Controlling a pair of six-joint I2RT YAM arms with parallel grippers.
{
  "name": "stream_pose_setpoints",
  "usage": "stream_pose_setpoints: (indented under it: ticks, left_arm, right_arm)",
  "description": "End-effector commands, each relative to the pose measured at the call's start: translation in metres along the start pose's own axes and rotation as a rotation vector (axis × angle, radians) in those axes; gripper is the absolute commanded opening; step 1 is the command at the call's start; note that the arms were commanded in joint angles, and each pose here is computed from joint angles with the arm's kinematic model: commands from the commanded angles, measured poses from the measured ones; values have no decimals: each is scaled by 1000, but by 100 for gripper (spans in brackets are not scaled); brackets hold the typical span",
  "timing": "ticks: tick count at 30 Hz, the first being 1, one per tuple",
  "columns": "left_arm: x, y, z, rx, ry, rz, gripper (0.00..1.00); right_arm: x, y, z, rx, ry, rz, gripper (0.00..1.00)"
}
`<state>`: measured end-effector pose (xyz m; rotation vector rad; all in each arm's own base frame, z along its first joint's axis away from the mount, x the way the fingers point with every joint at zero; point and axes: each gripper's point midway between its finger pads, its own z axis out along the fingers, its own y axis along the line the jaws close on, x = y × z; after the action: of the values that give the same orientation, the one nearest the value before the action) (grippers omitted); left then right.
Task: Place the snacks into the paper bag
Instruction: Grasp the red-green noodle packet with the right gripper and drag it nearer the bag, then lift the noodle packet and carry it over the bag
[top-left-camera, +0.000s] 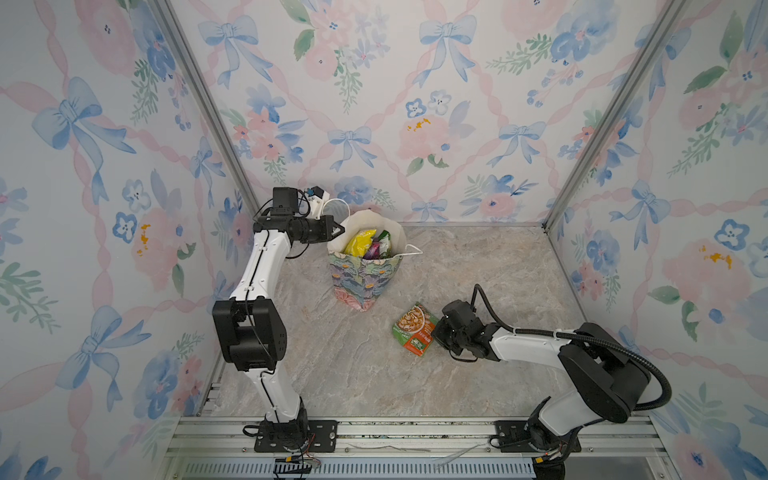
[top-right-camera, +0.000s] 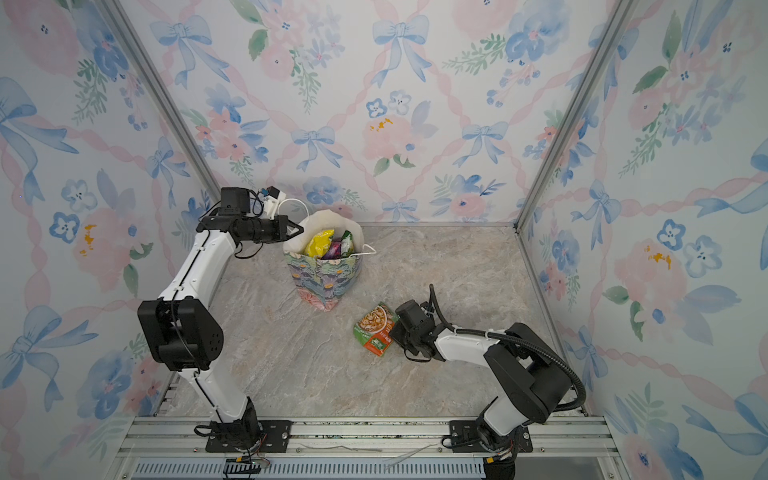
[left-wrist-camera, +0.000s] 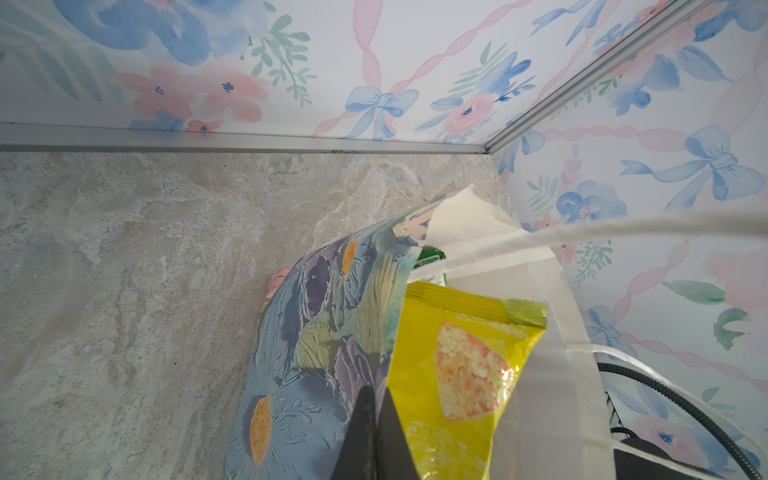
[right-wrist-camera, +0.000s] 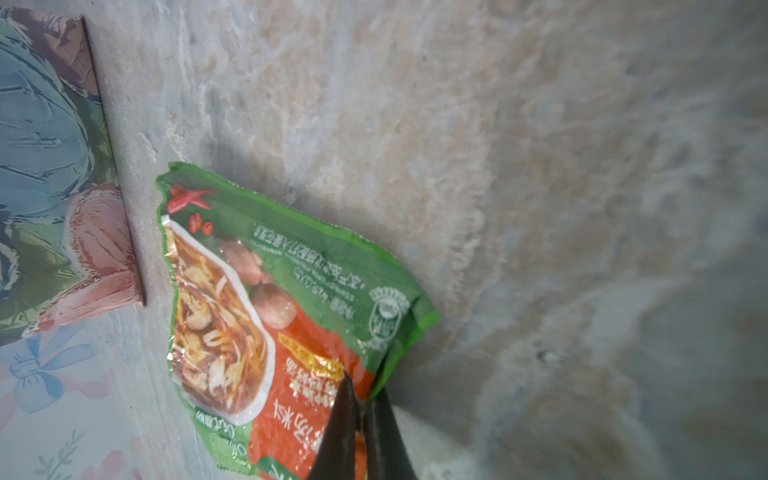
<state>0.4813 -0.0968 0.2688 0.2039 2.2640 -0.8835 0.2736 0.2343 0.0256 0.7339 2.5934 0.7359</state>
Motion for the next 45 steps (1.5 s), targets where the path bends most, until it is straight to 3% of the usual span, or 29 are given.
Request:
stream_pose_setpoints:
  ticks: [1, 14, 30, 38, 45]
  left_arm:
    - [1, -5, -5, 5, -4, 19, 0]
    - [1, -6, -5, 8, -4, 16, 0]
    - [1, -6, -4, 11, -3, 17, 0]
    - [0, -6, -5, 11, -4, 16, 0]
    - [0, -7, -5, 10, -4, 18, 0]
  right_arm:
    - [-13, -10, -17, 80, -25, -49, 0]
    - [-85, 41, -103, 38, -202, -202, 0]
    - [-184, 178, -224, -49, -490, -549, 0]
    - [-197, 250, -232, -128, -537, -665, 0]
    - [-190, 300, -208, -127, -528, -777, 0]
